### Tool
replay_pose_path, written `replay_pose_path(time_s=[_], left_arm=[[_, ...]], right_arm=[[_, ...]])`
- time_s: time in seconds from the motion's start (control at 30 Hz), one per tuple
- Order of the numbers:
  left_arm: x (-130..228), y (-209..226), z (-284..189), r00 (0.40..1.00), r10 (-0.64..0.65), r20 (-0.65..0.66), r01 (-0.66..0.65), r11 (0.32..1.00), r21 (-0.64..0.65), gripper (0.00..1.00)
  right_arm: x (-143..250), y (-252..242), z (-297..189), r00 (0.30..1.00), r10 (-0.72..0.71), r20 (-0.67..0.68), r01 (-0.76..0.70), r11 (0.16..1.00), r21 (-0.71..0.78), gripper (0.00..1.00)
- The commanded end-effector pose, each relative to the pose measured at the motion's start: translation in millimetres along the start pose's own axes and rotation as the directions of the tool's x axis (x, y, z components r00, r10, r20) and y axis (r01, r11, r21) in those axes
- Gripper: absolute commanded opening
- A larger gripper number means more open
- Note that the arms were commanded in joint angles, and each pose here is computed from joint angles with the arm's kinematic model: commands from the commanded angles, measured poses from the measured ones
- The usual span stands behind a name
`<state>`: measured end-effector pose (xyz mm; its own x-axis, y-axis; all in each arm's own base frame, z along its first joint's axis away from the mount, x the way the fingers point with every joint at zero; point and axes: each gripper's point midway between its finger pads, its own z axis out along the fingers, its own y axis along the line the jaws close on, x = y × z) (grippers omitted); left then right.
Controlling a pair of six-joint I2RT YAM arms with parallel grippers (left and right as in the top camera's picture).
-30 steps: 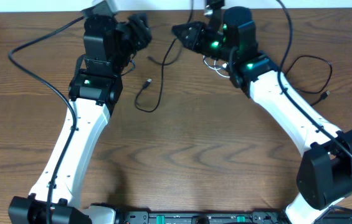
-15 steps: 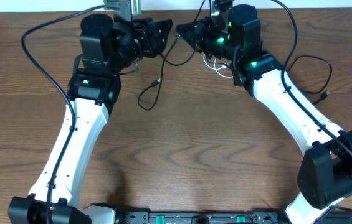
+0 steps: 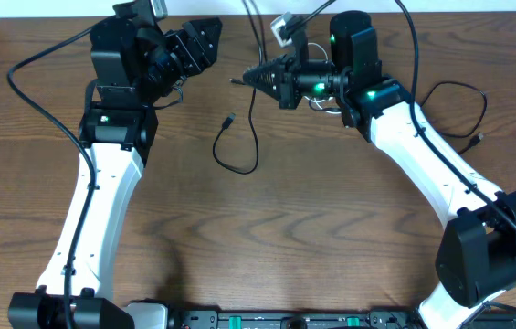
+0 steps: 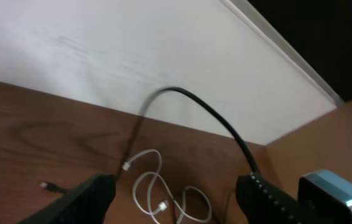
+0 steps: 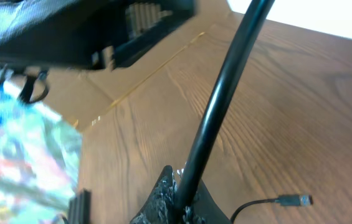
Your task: Untangle cables
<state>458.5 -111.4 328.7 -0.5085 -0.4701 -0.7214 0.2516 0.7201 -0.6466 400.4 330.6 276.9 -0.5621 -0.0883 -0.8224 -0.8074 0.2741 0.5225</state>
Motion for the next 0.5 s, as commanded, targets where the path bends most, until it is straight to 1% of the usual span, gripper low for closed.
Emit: replay_pose_path(time_s=[0.0, 0.17, 0.3, 0.47], left_arm=[[1.9, -23.9, -4.4, 0.999, -0.012, -0.044, 0.017, 0.994, 0.104, 0.72], [12.4, -38.8, -7.4, 0.985, -0.116, -0.128, 0.138, 0.975, 0.177, 0.73], [19.3, -50.7, -10.7, 0.977, -0.113, -0.179, 0.154, 0.960, 0.235, 0.73], [28.4, -61.3, -9.0, 0.973, -0.103, -0.207, 0.155, 0.954, 0.258, 0.70]], right_arm=[[-1.4, 23.7, -2.5, 0.983, -0.181, 0.002, 0.181, 0.980, -0.085, 0.01], [-0.9, 25.0, -1.5, 0.982, -0.190, 0.002, 0.189, 0.978, -0.088, 0.01], [-0.8, 25.3, -1.4, 0.982, -0.189, 0.001, 0.189, 0.978, -0.089, 0.01], [1.5, 30.6, 3.0, 0.981, -0.193, -0.004, 0.191, 0.976, -0.101, 0.01]])
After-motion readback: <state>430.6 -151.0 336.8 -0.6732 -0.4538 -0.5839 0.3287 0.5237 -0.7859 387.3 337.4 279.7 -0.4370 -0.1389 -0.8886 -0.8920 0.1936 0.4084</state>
